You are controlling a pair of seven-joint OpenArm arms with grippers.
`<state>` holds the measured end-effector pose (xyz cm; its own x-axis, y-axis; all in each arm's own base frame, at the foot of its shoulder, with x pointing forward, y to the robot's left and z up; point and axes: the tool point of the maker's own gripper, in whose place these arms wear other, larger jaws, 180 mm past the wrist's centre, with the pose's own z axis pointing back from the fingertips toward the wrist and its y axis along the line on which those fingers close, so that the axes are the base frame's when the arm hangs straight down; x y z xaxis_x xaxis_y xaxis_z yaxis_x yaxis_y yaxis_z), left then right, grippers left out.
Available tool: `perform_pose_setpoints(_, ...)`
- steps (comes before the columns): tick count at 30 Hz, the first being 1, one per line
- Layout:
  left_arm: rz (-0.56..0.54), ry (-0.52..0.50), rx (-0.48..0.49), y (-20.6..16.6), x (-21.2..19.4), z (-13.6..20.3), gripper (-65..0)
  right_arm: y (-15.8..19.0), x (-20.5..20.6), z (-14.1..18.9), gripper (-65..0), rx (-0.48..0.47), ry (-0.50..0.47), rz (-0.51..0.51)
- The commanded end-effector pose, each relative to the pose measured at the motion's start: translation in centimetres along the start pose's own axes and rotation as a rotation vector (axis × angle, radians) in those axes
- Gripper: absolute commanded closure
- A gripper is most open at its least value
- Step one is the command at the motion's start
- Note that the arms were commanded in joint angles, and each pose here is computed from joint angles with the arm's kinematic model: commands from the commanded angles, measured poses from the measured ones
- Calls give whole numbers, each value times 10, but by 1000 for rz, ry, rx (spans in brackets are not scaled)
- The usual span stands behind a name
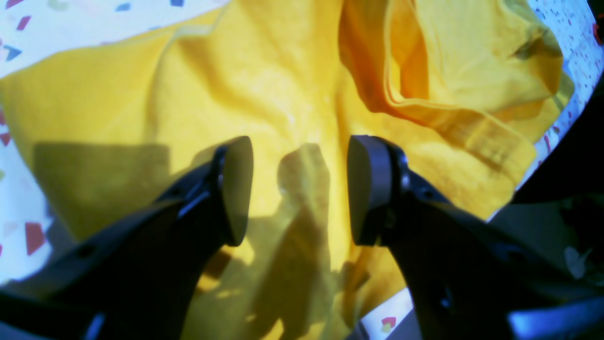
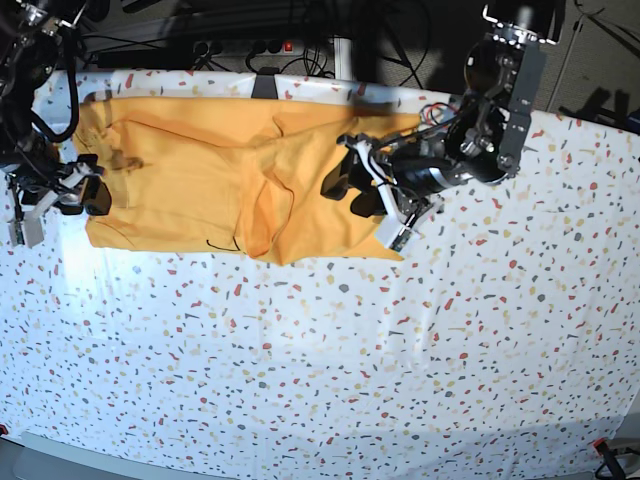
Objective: Fold the T-shirt properly
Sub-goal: 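Move the left gripper to the strip's end and grasp it, then lift the strip end with the left gripper and fold it toward the right gripper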
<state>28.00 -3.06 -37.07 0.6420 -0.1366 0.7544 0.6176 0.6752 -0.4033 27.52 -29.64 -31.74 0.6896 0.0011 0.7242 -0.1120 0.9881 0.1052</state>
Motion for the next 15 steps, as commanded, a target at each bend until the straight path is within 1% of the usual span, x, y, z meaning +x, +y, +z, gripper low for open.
perform_pose_setpoints(1,-32,-49,2,-1,16,2,-314,-5,18,1,-301,2,-48,6)
perform_pose_setpoints(4,-75,-30,46,7,10,2,-314,-17,19,-10,-301,9,-26,-53)
perform_pose_setpoints(7,-82,-17,56,8,6,2,-314,-32,20,-13,-301,0,-2,-76)
perform_pose_setpoints(11,-80,-16,57,8,5,2,-314,-49,11,-5,-301,-44,42,-59)
perform_pose_setpoints(15,-79,-17,55,8,5,2,-314,-64,-8,0,-301,-89,105,-57)
